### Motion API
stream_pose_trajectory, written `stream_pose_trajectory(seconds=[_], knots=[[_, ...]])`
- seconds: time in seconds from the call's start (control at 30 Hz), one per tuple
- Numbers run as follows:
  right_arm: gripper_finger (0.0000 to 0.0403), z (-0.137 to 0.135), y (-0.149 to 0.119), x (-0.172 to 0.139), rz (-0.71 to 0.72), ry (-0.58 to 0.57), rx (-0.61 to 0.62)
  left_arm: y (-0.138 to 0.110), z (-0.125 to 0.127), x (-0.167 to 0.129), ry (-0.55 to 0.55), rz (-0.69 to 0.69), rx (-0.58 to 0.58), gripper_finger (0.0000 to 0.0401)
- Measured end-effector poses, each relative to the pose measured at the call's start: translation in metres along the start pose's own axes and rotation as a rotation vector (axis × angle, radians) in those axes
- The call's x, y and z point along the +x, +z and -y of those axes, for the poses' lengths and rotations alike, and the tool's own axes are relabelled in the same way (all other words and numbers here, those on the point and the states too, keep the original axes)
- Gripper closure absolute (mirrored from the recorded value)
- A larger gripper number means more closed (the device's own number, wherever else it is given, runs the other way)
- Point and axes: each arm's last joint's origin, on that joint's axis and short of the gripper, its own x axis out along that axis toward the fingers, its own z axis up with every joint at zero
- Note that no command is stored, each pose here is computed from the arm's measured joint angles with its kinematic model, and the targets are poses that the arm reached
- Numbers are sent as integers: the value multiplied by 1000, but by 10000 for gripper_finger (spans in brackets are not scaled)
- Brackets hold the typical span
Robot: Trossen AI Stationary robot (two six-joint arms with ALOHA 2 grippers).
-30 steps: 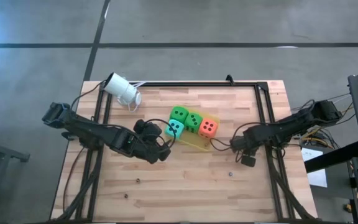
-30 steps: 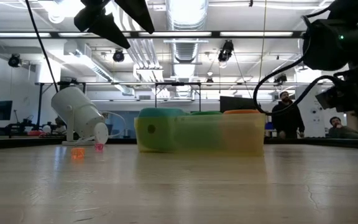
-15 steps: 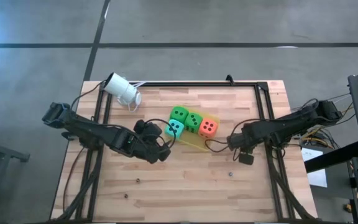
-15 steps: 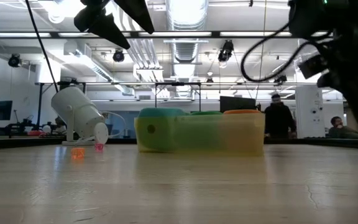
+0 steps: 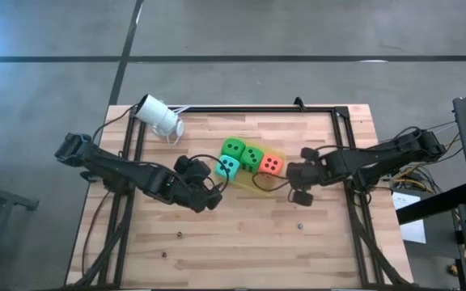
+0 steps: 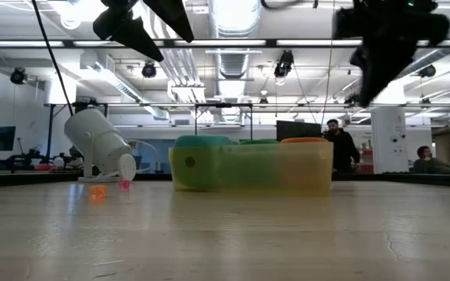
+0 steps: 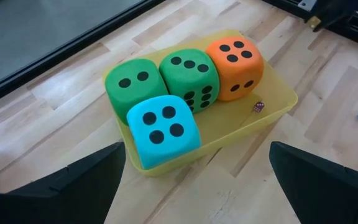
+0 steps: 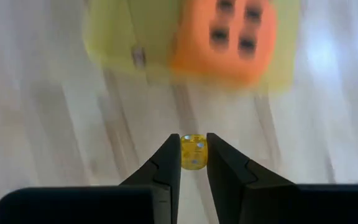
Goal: Pick & Place Dice
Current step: Put the small yellow dice into the yellow bin
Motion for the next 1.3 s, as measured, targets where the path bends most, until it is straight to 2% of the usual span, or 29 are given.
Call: stream_pose_trajectory(seconds=[0.2, 0.37, 0.53, 0.97, 1.3], knots=[[349, -2, 20, 7, 219, 53, -19, 0, 0, 0, 0, 0, 0, 1], [349, 7, 25, 21, 278, 59, -18, 0, 0, 0, 0, 0, 0, 1], [349, 11, 29, 37, 334, 137, -23, 0, 0, 0, 0, 0, 0, 1], [349, -6, 41, 84, 285, 137, -148, 0, 0, 0, -1, 0, -2, 1], [349, -8, 45, 86, 294, 142, -141, 1, 0, 0, -4, 4, -9, 1]])
